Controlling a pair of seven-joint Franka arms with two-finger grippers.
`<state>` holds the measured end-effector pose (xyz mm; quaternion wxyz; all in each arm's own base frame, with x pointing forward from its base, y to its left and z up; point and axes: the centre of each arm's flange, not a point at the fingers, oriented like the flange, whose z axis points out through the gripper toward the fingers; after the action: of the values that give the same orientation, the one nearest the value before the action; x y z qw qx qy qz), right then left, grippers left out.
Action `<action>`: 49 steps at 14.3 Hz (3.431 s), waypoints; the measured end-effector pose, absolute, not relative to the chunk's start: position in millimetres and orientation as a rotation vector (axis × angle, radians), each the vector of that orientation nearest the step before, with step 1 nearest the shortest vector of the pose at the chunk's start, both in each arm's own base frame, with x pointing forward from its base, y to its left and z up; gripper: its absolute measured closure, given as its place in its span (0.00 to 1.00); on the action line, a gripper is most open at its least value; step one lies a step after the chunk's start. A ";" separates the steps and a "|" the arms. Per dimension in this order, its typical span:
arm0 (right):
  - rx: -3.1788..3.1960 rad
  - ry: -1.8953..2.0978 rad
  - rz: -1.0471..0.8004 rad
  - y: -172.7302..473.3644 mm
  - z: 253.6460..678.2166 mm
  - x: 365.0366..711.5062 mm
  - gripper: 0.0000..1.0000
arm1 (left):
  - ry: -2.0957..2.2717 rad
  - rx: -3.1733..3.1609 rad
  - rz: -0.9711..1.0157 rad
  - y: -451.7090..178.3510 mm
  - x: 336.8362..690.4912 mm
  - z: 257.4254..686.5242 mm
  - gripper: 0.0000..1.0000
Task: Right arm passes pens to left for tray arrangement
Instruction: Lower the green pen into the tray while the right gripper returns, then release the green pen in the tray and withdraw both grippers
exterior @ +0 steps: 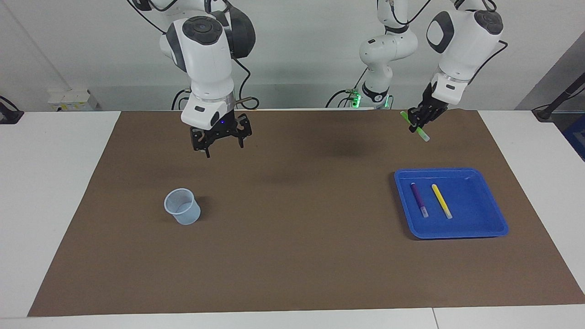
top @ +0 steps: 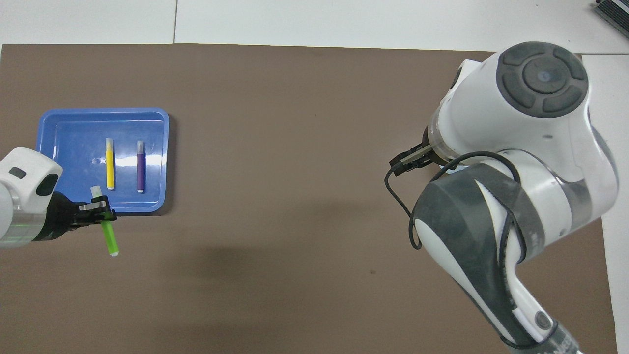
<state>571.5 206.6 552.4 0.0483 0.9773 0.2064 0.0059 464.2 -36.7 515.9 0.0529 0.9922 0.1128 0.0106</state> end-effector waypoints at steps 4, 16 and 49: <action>3.014 0.722 0.002 159.4 562.9 573.2 0.00 | 0.167 3.086 0.081 -21.1 488.2 482.7 0.81; 3.007 0.740 0.022 155.4 581.0 546.3 0.00 | -0.024 3.198 0.143 63.1 573.3 395.9 0.81; 3.070 0.631 0.048 120.2 577.5 550.9 0.00 | 0.016 3.185 0.251 131.0 606.9 306.9 0.81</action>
<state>550.9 120.2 577.5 0.0033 0.9794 0.2014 0.0152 606.9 131.0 306.9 -0.0266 0.9965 0.0052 0.0786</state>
